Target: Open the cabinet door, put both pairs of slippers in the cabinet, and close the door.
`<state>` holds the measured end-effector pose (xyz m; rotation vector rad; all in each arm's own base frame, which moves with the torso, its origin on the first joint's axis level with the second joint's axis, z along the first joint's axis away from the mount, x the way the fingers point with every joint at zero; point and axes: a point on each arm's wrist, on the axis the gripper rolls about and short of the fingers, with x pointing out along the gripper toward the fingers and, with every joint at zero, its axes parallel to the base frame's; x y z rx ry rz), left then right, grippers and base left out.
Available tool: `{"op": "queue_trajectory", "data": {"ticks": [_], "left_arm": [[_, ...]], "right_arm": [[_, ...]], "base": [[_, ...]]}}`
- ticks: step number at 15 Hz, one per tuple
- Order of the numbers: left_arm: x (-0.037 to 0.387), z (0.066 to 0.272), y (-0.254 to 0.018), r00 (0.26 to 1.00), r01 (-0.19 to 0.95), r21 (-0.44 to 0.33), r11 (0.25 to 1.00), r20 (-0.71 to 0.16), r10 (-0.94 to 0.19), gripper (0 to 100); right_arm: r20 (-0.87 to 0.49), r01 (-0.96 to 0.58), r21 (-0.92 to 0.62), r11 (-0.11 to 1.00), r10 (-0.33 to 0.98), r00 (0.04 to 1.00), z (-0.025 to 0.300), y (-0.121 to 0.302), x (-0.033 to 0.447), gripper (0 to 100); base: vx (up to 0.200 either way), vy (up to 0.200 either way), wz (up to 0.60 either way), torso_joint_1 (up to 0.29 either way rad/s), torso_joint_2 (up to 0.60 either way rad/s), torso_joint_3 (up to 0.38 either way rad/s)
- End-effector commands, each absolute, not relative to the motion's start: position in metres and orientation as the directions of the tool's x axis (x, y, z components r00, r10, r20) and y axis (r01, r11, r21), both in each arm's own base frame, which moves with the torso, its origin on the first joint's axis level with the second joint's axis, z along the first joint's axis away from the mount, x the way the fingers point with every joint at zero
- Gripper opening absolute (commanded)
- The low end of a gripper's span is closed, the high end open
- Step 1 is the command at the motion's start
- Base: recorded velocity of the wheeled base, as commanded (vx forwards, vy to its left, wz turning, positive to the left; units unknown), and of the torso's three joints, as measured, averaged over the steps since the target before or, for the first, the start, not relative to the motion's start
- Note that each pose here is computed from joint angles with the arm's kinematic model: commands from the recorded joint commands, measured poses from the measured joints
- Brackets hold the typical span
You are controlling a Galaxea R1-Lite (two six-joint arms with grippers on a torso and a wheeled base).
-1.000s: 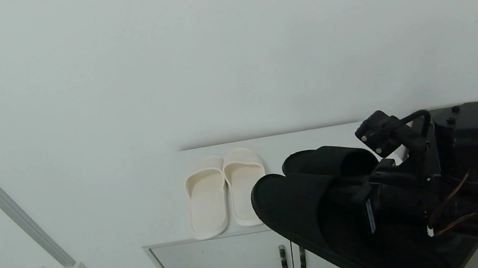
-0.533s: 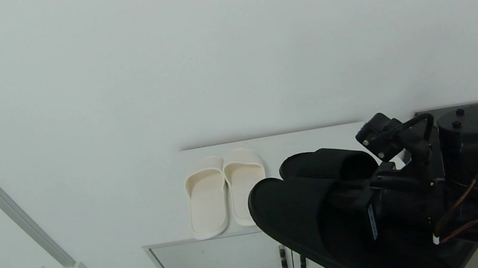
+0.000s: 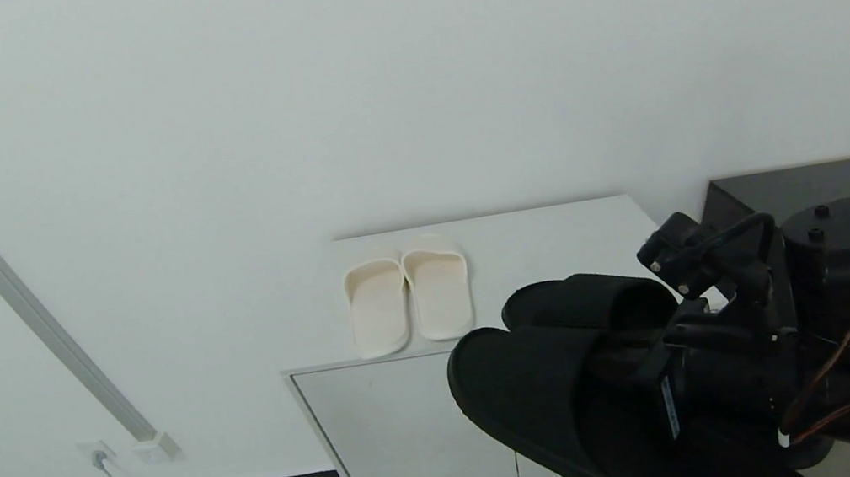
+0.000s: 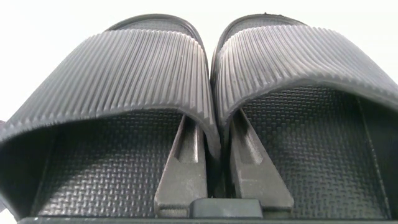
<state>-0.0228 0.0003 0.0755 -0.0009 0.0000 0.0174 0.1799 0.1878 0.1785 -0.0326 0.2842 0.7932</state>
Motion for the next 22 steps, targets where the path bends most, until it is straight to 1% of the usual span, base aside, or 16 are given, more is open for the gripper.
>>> {"op": "queue_trajectory", "data": {"ticks": [1, 15, 19, 20, 22], "left_arm": [[-0.023, 0.076, 0.000, 1.000, -0.018, 0.000, 1.000, -0.002, 0.018, 0], [-0.023, 0.075, 0.000, 1.000, -0.021, -0.002, 1.000, 0.000, 0.021, 0], [-0.023, 0.075, 0.000, 1.000, -0.020, -0.002, 1.000, 0.000, 0.020, 0], [-0.023, 0.075, 0.000, 1.000, -0.020, -0.005, 1.000, 0.000, 0.020, 100], [-0.023, 0.075, 0.000, 1.000, -0.023, -0.009, 1.000, 0.000, 0.023, 100]], "right_arm": [[-0.268, -0.707, 0.076, 0.703, 0.698, 0.664, 0.177, 0.188, 0.180, 0], [-0.298, -0.708, 0.077, 0.702, 0.694, 0.656, 0.169, 0.188, 0.179, 0], [-0.299, -0.710, 0.073, 0.701, 0.694, 0.655, 0.168, 0.188, 0.179, 0], [-0.302, -0.709, 0.073, 0.702, 0.693, 0.655, 0.167, 0.187, 0.178, 0], [-0.305, -0.709, 0.073, 0.701, 0.693, 0.653, 0.167, 0.187, 0.178, 0]], "base": [[0.000, 0.000, 0.00, 0.000, 0.00, 0.000], [0.000, 0.000, 0.00, 0.000, 0.00, 0.000], [0.000, 0.000, 0.00, -0.137, 0.31, 0.167], [0.000, 0.000, 0.00, -0.168, 0.39, 0.217], [0.000, 0.000, 0.00, -0.183, 0.40, 0.222]]}}
